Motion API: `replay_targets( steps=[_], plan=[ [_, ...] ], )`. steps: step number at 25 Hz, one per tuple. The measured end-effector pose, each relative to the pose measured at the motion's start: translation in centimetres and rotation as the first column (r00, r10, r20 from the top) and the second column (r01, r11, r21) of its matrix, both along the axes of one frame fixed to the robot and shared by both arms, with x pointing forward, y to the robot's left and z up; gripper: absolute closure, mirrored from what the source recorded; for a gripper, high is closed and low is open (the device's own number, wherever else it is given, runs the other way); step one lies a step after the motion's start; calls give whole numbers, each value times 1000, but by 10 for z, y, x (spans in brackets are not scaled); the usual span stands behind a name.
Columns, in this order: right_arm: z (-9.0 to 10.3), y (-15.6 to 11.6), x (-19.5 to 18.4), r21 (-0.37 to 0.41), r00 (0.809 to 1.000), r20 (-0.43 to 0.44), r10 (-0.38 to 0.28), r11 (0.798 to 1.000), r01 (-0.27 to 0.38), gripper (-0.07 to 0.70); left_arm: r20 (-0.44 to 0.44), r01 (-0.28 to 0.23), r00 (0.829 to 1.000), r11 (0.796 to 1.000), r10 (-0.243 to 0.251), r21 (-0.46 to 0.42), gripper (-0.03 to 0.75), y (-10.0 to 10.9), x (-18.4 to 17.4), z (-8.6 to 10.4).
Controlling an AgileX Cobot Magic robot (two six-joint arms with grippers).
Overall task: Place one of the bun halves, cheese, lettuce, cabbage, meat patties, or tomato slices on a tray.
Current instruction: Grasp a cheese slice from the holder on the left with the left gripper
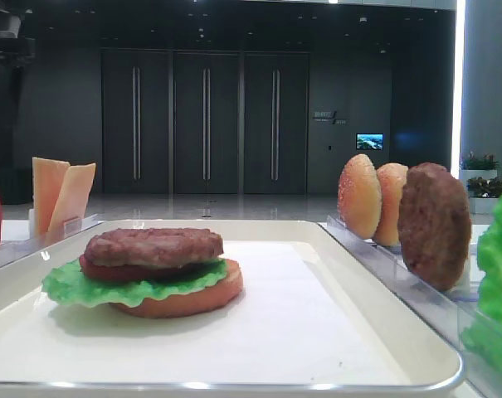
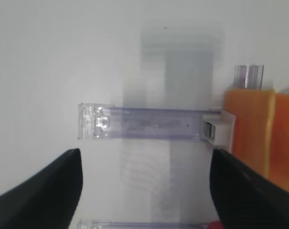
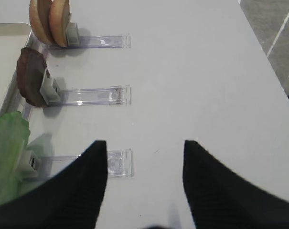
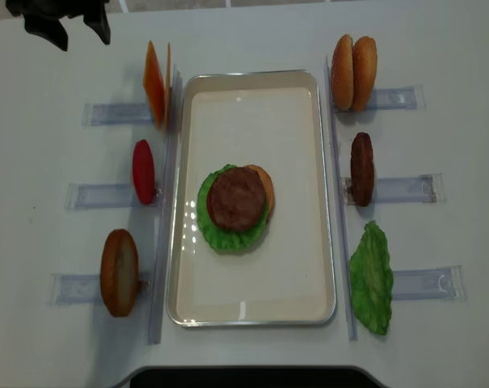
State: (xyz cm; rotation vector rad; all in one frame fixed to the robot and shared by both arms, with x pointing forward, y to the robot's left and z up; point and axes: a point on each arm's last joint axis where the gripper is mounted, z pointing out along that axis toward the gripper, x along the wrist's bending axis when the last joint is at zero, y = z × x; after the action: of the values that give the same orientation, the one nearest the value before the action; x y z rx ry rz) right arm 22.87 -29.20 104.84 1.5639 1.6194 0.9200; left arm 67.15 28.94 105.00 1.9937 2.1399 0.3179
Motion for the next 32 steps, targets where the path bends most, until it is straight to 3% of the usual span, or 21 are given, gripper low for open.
replay_targets(
  steps=[6, 10, 15, 21, 32],
  plan=[
    [0, 0, 0, 0, 1000, 0, 0, 1000, 0, 283, -9, 50, 999, 998, -50, 33, 83, -74, -10, 2],
    [0, 0, 0, 0, 1000, 0, 0, 1000, 0, 283, 7, 34, 999, 999, -34, 7, 83, -112, -19, 3],
    [0, 0, 0, 0, 1000, 0, 0, 1000, 0, 283, 25, -40, 999, 999, 40, -18, 85, -117, -19, 4],
    [0, 0, 0, 0, 1000, 0, 0, 1000, 0, 283, 96, -59, 993, 997, 64, -55, 124, -119, -10, 2],
    [0, 0, 0, 0, 1000, 0, 0, 1000, 0, 283, 12, -53, 999, 999, 53, -10, 146, -125, 9, -57]
  ],
)
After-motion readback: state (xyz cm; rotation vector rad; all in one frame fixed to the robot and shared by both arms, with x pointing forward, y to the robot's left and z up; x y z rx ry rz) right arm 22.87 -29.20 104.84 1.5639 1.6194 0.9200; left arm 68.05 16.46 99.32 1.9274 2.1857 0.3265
